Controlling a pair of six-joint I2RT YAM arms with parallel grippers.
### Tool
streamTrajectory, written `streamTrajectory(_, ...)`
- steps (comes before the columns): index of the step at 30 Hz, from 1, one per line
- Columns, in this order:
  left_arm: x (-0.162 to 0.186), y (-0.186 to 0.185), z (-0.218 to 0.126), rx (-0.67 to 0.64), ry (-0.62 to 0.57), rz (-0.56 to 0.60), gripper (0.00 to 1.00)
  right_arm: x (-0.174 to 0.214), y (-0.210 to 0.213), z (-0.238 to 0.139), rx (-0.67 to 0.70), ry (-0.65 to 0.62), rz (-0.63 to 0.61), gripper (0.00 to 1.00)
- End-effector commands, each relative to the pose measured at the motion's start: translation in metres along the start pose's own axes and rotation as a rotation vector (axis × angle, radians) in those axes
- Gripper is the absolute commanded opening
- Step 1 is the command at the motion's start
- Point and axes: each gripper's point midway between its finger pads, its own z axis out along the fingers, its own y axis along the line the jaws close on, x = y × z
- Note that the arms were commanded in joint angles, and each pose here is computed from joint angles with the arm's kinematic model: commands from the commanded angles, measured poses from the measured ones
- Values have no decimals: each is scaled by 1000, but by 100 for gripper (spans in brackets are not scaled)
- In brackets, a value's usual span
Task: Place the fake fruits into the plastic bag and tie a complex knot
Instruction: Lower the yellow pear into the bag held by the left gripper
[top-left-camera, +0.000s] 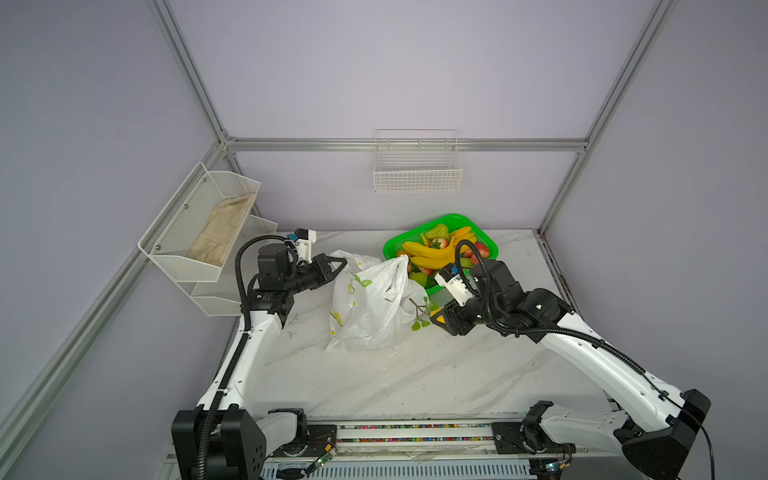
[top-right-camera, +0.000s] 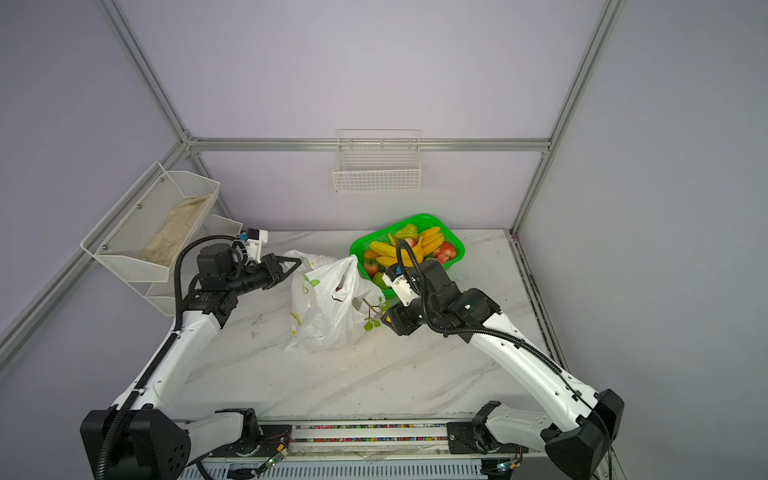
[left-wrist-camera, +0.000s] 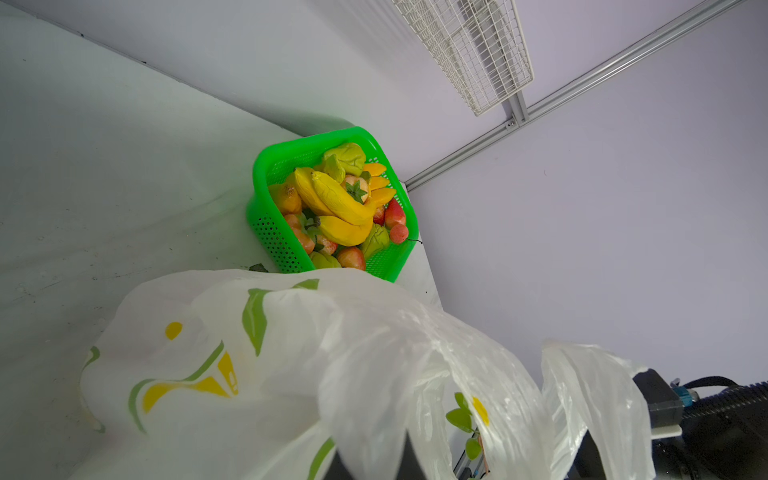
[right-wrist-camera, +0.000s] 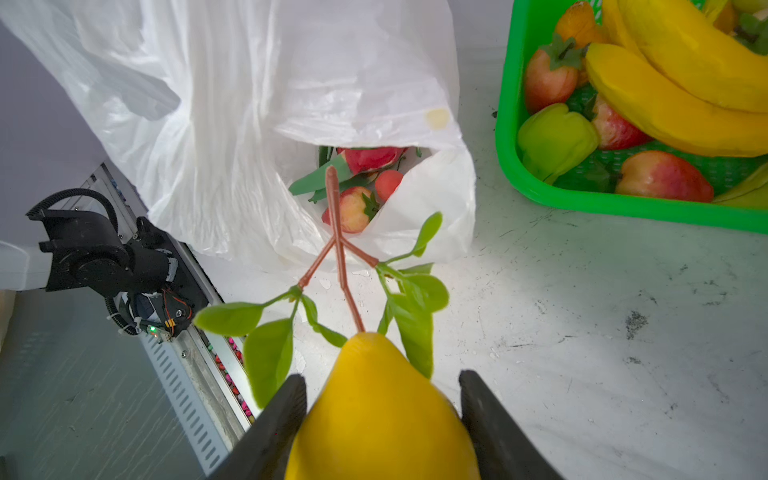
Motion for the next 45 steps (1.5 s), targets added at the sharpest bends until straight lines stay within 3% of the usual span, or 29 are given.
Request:
streamTrajectory(1,7,1,4,16,12,27,0,0,-4,8,30,36,-26,29)
streamTrajectory(13,7,-11,-1,28,-4,85,0,-63,-3,4,63,-36,-68,26)
streamTrajectory(21,11,-16,0,41,6,102,0,-110,6,-16,53,-219,-55,24)
streamTrajectory(30,15,-22,2,53,16,108,0,-81,11,21,-47,-180,-7,24)
streamTrajectory(37,16,-23,3,54,18,103,0,-59,37,17,-199,-196,-3,24)
streamTrajectory(45,18,-22,5,56,28,102,0,-77,65,16,-371,-268,-3,23)
